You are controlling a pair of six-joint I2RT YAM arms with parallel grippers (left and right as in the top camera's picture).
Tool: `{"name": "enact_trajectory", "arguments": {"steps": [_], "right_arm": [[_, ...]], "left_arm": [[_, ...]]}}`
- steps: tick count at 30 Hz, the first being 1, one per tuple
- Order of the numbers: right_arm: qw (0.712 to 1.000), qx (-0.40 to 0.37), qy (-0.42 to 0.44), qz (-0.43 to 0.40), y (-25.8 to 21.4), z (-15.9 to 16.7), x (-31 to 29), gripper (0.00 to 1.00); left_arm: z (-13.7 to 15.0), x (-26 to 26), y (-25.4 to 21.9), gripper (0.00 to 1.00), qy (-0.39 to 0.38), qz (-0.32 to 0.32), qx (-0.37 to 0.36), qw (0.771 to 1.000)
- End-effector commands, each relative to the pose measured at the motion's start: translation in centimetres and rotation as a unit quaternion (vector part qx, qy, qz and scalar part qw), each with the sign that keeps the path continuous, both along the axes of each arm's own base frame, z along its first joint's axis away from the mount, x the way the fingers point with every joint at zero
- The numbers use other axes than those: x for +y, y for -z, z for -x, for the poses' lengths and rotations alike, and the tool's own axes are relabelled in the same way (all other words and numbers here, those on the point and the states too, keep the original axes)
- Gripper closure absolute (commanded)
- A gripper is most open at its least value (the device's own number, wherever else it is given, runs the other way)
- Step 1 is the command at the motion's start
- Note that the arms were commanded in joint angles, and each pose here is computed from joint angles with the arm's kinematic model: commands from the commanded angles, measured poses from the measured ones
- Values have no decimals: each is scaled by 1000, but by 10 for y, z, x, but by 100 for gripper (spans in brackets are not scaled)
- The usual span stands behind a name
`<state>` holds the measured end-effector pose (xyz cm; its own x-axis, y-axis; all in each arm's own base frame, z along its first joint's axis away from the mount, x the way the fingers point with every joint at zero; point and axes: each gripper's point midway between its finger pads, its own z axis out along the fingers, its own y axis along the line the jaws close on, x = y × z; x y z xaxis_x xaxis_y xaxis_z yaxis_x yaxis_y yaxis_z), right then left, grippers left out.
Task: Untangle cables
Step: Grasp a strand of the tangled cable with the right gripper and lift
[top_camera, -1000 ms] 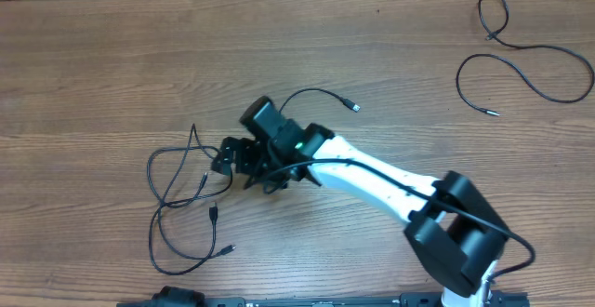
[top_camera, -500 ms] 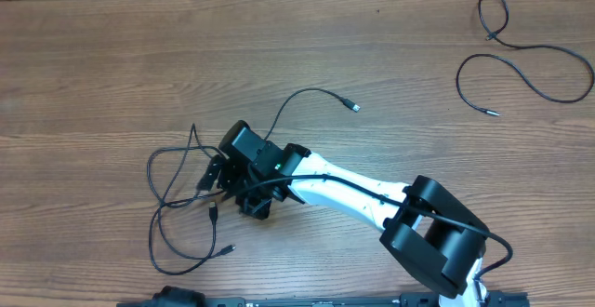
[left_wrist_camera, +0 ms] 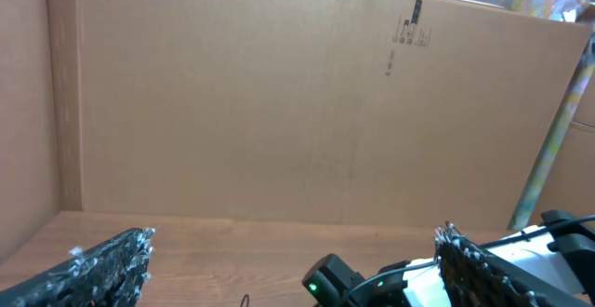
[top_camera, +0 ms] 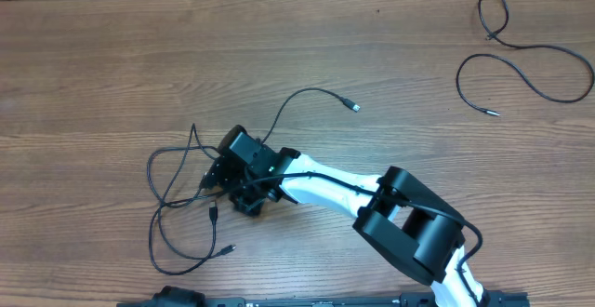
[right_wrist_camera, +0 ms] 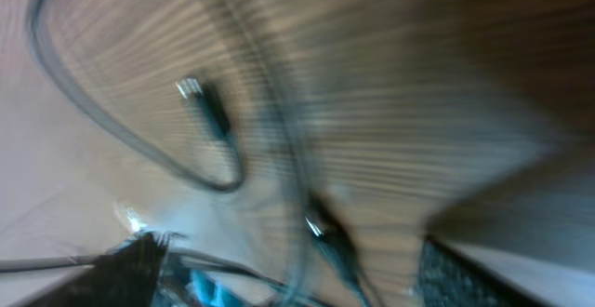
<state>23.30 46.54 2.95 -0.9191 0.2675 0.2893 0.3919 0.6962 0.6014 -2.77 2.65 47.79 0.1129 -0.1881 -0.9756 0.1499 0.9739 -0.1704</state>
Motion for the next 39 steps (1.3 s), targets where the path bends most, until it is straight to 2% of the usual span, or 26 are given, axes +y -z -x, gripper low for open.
{"name": "enact_trajectory", "arguments": {"steps": [1, 3, 4, 8, 12, 17, 20, 23, 27, 33, 39], "right_arm": [[1000, 12, -10, -21, 2, 5, 9, 60], [1000, 9, -11, -24, 1, 4, 10, 93], [1000, 3, -18, -25, 1, 4, 10, 96], [994, -65, -75, -35, -3, -7, 7, 96], [988, -116, -100, -30, -20, -34, -13, 96], [978, -195, -80, 4, -78, -92, -72, 96], [961, -266, -53, 47, -131, -127, -123, 96], [927, -360, -15, 106, -217, -158, -194, 96], [882, -439, 45, 164, -306, -167, -266, 96], [806, -522, 140, 242, -419, -147, -363, 96], [724, -551, 240, 339, -486, -114, -447, 96]], "left_arm": [[3, 0, 3, 0, 2, -11, -2, 1000], [3, 0, 4, 1, 1, -12, 0, 1000], [3, 0, 5, 1, 1, -13, 1, 1000], [3, 0, 6, 0, 1, -13, 4, 1000], [2, 0, 7, 1, 1, -18, 6, 1000], [2, 0, 9, 0, -2, -27, 10, 1000], [2, 1, 9, 1, -4, -29, 9, 1000], [2, 1, 9, 0, -5, -37, 8, 999], [-3, 8, 10, 1, -26, -35, 13, 999], [-17, 6, 13, 0, -31, -37, 23, 999], [-40, -1, 16, 0, -29, -39, 31, 998]]}}
